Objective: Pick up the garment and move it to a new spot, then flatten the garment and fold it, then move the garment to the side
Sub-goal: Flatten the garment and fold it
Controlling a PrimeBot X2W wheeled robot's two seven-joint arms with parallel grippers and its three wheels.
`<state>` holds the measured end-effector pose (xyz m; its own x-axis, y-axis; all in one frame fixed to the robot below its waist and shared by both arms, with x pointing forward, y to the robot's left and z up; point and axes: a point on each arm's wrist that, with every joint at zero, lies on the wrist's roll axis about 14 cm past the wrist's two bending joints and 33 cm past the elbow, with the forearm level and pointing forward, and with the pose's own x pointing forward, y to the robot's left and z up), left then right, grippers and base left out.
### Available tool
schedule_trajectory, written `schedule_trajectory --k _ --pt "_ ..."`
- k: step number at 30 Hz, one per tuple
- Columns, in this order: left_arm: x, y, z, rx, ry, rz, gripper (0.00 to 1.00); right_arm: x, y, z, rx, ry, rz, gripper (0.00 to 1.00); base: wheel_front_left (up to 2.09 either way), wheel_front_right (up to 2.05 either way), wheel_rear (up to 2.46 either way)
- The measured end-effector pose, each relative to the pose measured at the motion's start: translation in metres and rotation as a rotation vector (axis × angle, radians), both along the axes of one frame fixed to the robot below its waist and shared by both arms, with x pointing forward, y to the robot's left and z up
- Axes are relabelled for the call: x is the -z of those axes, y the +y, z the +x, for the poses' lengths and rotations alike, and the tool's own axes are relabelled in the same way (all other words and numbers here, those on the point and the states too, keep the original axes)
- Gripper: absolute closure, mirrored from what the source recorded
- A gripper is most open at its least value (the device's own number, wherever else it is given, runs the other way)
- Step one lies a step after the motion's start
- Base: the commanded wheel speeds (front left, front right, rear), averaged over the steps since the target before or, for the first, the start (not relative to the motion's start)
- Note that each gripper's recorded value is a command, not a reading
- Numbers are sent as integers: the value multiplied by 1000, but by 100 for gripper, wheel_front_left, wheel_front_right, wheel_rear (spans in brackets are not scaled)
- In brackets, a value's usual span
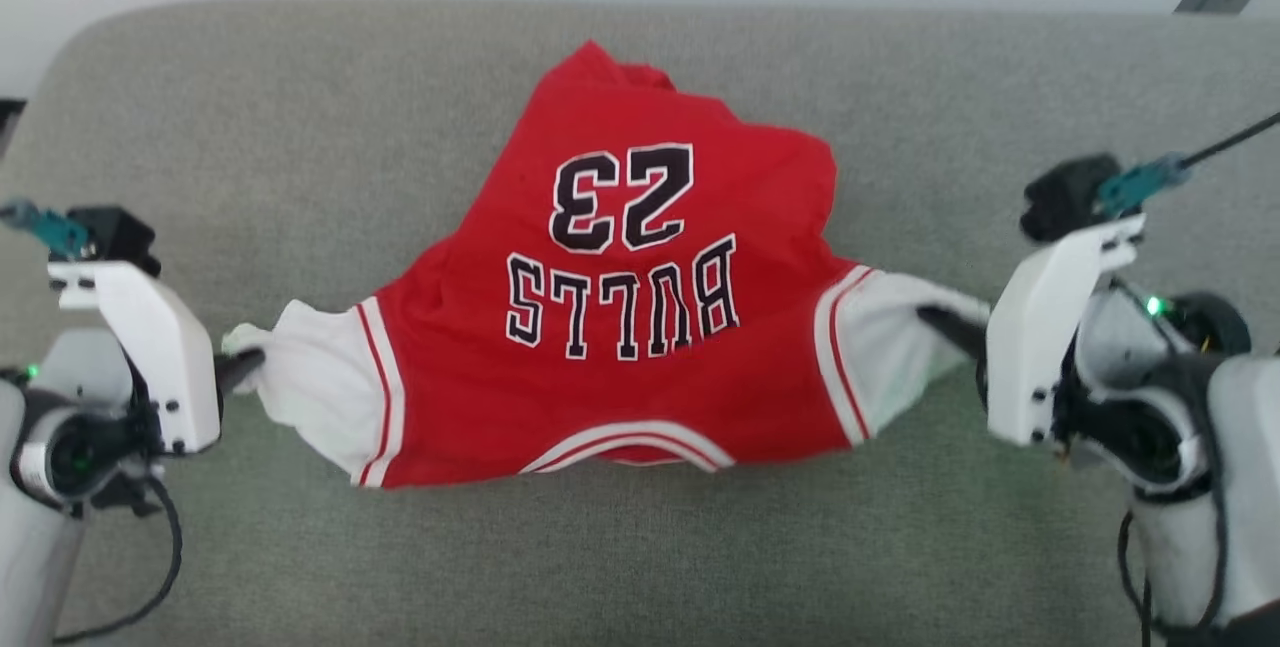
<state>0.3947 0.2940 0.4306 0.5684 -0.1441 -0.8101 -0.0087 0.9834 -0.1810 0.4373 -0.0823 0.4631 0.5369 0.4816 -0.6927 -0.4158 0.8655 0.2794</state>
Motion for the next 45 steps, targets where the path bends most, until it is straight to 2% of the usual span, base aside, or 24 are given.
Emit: schedule_trajectory --k 1,5,10,17,25,34,40,45 --pt "-19 -6 5 18 -33 0 100 -23 1 6 2 -56 25 100 0 0 0" --pt "-71 -16 20 60 -138 12 100 -71 6 15 2 -165 82 100 0 0 0" --pt "-134 -16 29 79 -262 80 100 -130 0 26 29 -322 121 100 0 0 0" --pt "-215 -21 38 65 -451 104 100 -202 -1 34 70 -494 228 100 0 0 0" --pt "-299 -23 43 46 -672 118 100 -272 -11 38 124 -676 279 100 0 0 0" --pt "-352 -31 49 63 -833 140 100 -311 -9 37 137 -786 289 100 0 0 0" --pt "-358 -33 60 69 -873 142 100 -317 -8 46 154 -836 287 100 0 0 0" --pt "-358 -36 86 84 -926 151 100 -318 -8 71 176 -887 264 100 0 0 0"
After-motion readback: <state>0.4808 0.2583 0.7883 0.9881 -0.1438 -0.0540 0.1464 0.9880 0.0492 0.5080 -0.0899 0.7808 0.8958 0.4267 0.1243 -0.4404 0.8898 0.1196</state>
